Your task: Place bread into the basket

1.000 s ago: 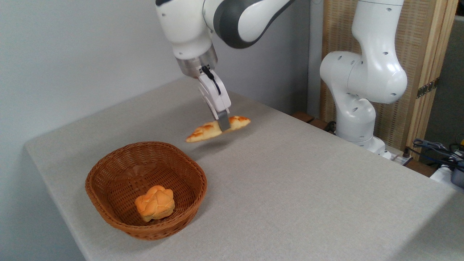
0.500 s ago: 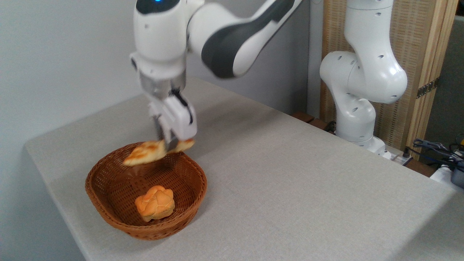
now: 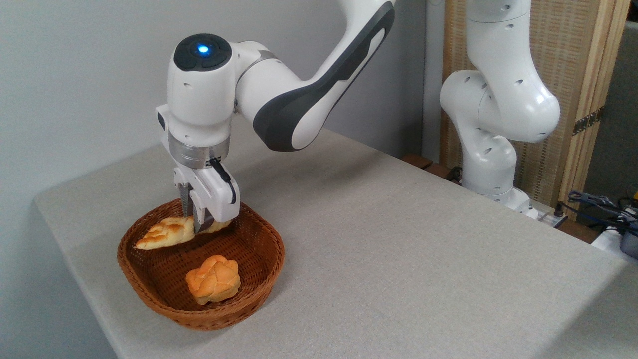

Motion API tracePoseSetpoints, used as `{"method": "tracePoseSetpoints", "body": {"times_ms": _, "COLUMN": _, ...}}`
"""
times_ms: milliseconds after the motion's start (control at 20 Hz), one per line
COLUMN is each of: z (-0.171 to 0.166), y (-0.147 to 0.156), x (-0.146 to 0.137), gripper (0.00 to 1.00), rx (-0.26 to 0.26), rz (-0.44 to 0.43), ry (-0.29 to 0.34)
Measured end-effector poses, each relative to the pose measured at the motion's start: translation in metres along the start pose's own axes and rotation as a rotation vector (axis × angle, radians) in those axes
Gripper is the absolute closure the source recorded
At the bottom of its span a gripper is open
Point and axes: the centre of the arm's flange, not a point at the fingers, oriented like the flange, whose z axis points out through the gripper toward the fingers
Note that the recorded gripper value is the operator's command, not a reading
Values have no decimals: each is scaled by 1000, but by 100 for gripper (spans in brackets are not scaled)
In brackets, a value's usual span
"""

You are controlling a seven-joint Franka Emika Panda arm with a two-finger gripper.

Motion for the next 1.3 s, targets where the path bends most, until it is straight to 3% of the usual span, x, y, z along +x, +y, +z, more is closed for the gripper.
{"method": "tracePoseSetpoints", "body": {"times_ms": 600, "z": -2, "y": -1, "x": 2, "gripper": 0, "rx": 10, "rz": 36, "ry": -3}}
{"method": "tracePoseSetpoints", "body": {"times_ms": 1000, "z": -12, "y": -2, "x": 6, "gripper": 0, "rx": 50, "rz": 72, "ry": -21}}
{"method": "tracePoseSetpoints", "body": {"times_ms": 1150, "z": -38, "y": 1, "x": 13, "gripper": 0, "rx": 100, "rz": 145, "ry": -82}}
{"method": "tracePoseSetpoints", "body": {"times_ms": 1300, "z": -74, "y": 17, "x": 16, "gripper": 0, "rx": 76, "rz": 187, "ry": -206}}
